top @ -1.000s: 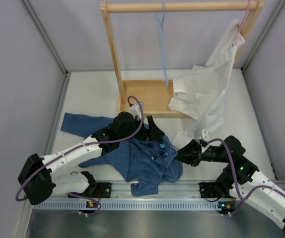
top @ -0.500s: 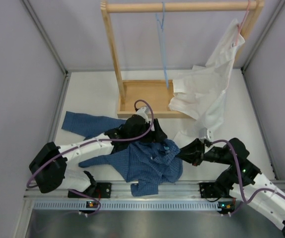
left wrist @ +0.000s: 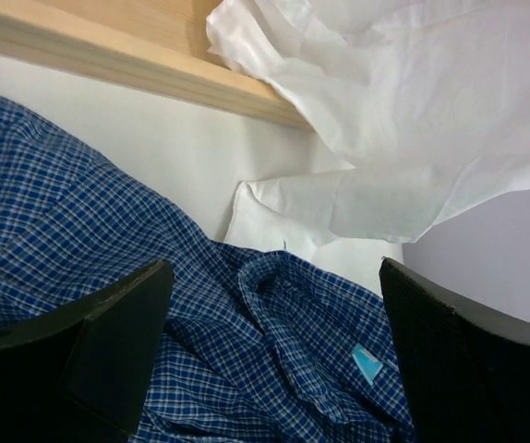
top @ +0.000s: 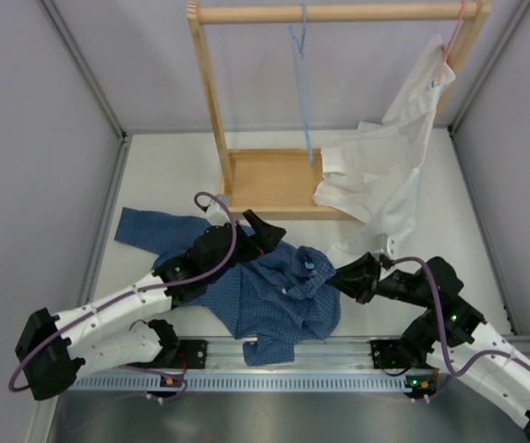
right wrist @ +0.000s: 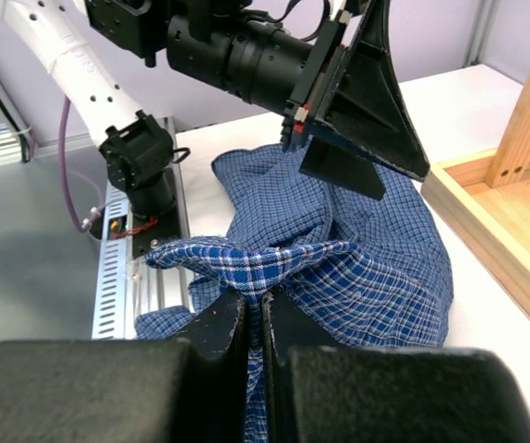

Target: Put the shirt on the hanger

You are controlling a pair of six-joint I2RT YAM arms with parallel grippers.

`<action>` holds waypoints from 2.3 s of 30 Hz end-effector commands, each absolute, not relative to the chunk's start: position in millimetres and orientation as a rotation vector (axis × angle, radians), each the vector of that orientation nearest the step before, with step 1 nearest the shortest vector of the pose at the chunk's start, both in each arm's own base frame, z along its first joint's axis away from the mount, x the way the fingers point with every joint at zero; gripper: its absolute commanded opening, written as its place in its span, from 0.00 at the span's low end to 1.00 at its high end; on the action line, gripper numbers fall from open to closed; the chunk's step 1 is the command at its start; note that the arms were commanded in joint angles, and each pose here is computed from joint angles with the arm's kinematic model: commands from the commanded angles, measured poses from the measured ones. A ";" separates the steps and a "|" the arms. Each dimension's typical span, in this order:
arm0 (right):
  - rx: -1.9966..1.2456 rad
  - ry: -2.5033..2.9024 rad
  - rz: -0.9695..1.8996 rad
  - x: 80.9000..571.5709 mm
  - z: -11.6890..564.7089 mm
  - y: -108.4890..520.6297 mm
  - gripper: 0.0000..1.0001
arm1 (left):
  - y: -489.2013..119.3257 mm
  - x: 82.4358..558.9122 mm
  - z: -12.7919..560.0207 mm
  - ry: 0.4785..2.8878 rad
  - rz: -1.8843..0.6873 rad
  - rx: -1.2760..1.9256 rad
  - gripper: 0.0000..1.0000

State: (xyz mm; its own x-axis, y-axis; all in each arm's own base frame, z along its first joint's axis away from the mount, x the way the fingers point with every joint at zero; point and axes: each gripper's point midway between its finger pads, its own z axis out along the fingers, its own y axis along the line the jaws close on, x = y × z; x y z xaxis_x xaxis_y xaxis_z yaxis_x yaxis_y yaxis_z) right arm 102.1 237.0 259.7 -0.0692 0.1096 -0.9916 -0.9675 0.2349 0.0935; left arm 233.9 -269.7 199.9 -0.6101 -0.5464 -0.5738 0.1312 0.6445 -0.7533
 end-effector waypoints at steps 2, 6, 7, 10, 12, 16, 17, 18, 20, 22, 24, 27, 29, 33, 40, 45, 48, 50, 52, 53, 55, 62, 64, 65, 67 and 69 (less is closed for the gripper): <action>-0.908 1.231 1.103 103.7 274.6 236.1 0.00 | -285.9 223.7 187.2 2.065 -1.084 -0.425 0.95; -0.908 1.229 1.105 103.2 276.0 236.0 0.00 | -311.7 209.1 180.3 2.132 -1.121 -0.389 0.92; -0.907 1.229 1.106 103.2 276.0 235.9 0.00 | -316.7 207.8 183.1 2.133 -1.129 -0.381 0.90; -0.906 1.231 1.109 102.5 275.6 235.6 0.00 | -329.3 201.8 181.1 2.168 -1.152 -0.350 0.82; -0.900 1.227 1.101 103.5 276.0 234.6 0.00 | -337.0 198.4 185.3 2.162 -1.192 -0.325 0.63; -0.892 1.224 1.104 105.2 274.9 236.2 0.00 | -343.5 198.4 186.2 2.155 -1.209 -0.317 0.45; -0.891 1.219 1.107 105.6 275.9 236.8 0.00 | -341.2 202.0 186.7 2.139 -1.189 -0.320 0.42; -0.899 1.226 1.112 105.5 273.4 238.5 0.00 | -339.8 204.6 189.9 2.122 -1.179 -0.319 0.36; -0.902 1.227 1.128 104.4 272.5 240.4 0.00 | -331.4 215.8 200.3 2.065 -1.122 -0.334 0.09; -0.908 1.239 1.138 104.2 267.8 241.9 0.00 | -321.6 220.8 203.6 2.050 -1.055 -0.337 0.00; -0.909 1.244 1.146 103.9 265.1 243.1 0.00 | -310.3 227.1 222.5 1.986 -1.013 -0.330 0.00; -0.894 1.262 1.152 105.6 258.6 243.5 0.00 | -290.7 234.6 249.7 1.895 -0.941 -0.317 0.00; -0.876 1.282 1.149 107.8 255.3 243.0 0.00 | -277.7 238.1 261.8 1.852 -0.865 -0.261 0.00; -0.822 1.346 1.123 117.3 246.8 240.6 0.13 | -267.7 237.8 312.7 1.728 -0.792 -0.063 0.00; -0.645 1.577 1.016 140.8 225.9 223.9 1.00 | -275.7 207.8 282.4 1.731 -0.737 0.220 0.00; -0.505 1.725 0.884 162.4 222.7 207.8 0.99 | -271.9 171.7 231.2 1.750 -0.739 0.273 0.00; -0.535 1.802 0.835 171.5 214.7 213.9 0.99 | -281.4 150.7 224.4 1.739 -0.839 0.379 0.00; -0.496 1.849 0.759 183.6 208.9 209.5 1.00 | -281.9 145.3 221.6 1.742 -0.854 0.403 0.00; -0.483 1.864 0.721 190.7 209.8 208.4 1.00 | -280.3 141.9 213.2 1.764 -0.855 0.417 0.00; -0.490 1.861 0.709 192.8 210.1 208.8 0.99 | -280.0 140.6 209.7 1.777 -0.854 0.425 0.00; -0.540 1.868 0.665 199.1 207.5 211.1 0.99 | -281.0 134.9 203.2 1.797 -0.870 0.458 0.00; -0.981 1.886 0.901 177.6 164.2 274.9 0.97 | -280.0 115.3 214.2 1.762 -0.995 0.515 0.00; -0.974 1.886 0.878 184.4 154.5 278.5 0.96 | -275.4 110.1 228.2 1.723 -1.046 0.513 0.00; -0.952 1.891 0.845 193.6 150.4 280.1 0.94 | -271.9 108.2 230.0 1.721 -1.049 0.521 0.00; -0.943 1.903 0.826 198.9 147.7 281.5 0.83 | -264.8 105.0 234.9 1.718 -1.061 0.519 0.00; -0.940 1.908 0.845 199.5 148.9 286.0 0.66 | -253.6 104.2 248.3 1.690 -1.077 0.490 0.00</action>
